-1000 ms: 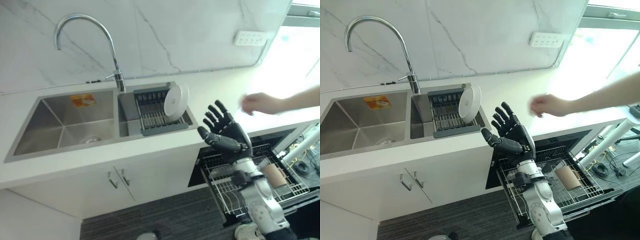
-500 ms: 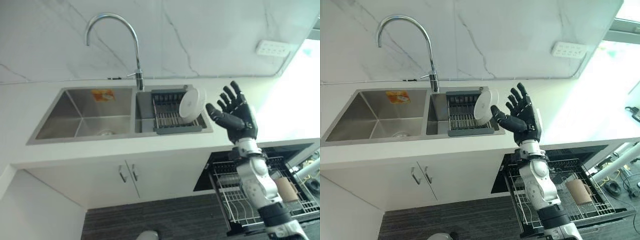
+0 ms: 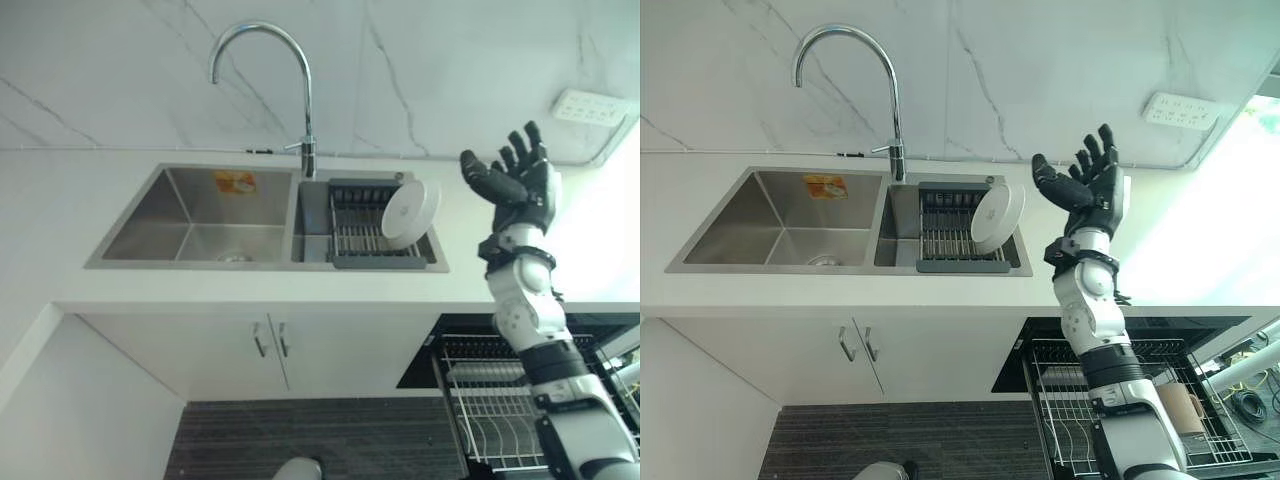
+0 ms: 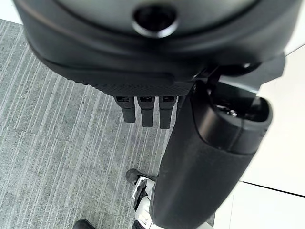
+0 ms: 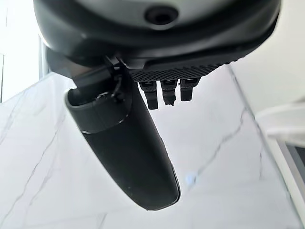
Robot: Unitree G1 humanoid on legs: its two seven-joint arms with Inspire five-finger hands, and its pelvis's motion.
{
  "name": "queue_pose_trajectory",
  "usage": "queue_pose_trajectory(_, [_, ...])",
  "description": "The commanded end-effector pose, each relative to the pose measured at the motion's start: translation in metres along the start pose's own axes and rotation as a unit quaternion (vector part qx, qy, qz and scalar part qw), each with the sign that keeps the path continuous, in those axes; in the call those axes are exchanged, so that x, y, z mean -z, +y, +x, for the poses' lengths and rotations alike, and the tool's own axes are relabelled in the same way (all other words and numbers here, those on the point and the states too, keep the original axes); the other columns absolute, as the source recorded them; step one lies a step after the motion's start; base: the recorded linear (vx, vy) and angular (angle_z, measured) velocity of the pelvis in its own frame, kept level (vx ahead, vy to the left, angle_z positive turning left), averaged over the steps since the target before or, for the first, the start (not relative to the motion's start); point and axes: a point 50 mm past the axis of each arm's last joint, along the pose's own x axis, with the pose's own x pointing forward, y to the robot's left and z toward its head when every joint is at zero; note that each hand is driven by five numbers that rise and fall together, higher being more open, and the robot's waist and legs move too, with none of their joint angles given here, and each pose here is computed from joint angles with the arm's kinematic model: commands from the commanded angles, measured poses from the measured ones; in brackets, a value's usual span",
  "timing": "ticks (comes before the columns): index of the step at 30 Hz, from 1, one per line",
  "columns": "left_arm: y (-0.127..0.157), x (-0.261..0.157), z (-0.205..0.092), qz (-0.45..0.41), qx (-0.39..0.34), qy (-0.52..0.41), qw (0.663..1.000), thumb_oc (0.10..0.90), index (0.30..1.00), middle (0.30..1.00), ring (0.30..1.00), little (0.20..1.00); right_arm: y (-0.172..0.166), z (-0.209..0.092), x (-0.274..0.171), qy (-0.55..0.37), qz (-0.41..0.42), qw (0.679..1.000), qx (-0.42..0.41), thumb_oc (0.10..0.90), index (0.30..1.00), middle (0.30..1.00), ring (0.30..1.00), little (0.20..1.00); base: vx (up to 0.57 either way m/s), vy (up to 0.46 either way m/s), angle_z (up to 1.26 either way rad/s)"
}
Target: Place the dishes in the dishwasher.
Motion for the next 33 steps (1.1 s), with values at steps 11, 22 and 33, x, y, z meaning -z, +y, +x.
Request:
queue_pose_trajectory(11, [0.029, -0.016, 0.002, 0.04, -0.017, -0.02, 0.999, 0.8, 0.9, 0.9, 0.9, 0.9, -0.026, 0.049, -0.081, -0.103, -0.002, 0.994, 0.022, 0.8, 0.9, 0.9, 0.9, 0.9, 0.03, -0.007, 0.04])
queue_pose_trajectory(22, [0.042, -0.022, 0.001, 0.028, -0.019, -0.024, 0.999, 0.8, 0.9, 0.9, 0.9, 0.9, -0.031, 0.057, -0.079, -0.062, 0.065, 0.996, -0.011, 0.8, 0.9, 0.9, 0.9, 0.9, 0.0, -0.007, 0.07])
queue_pose_trajectory(33, [0.04, -0.018, 0.001, 0.048, -0.016, -0.021, 0.998, 0.8, 0.9, 0.9, 0.9, 0.9, -0.032, 0.06, -0.07, -0.03, 0.092, 0.995, -0.008, 0.8, 0.9, 0.9, 0.9, 0.9, -0.01, -0.012, 0.04])
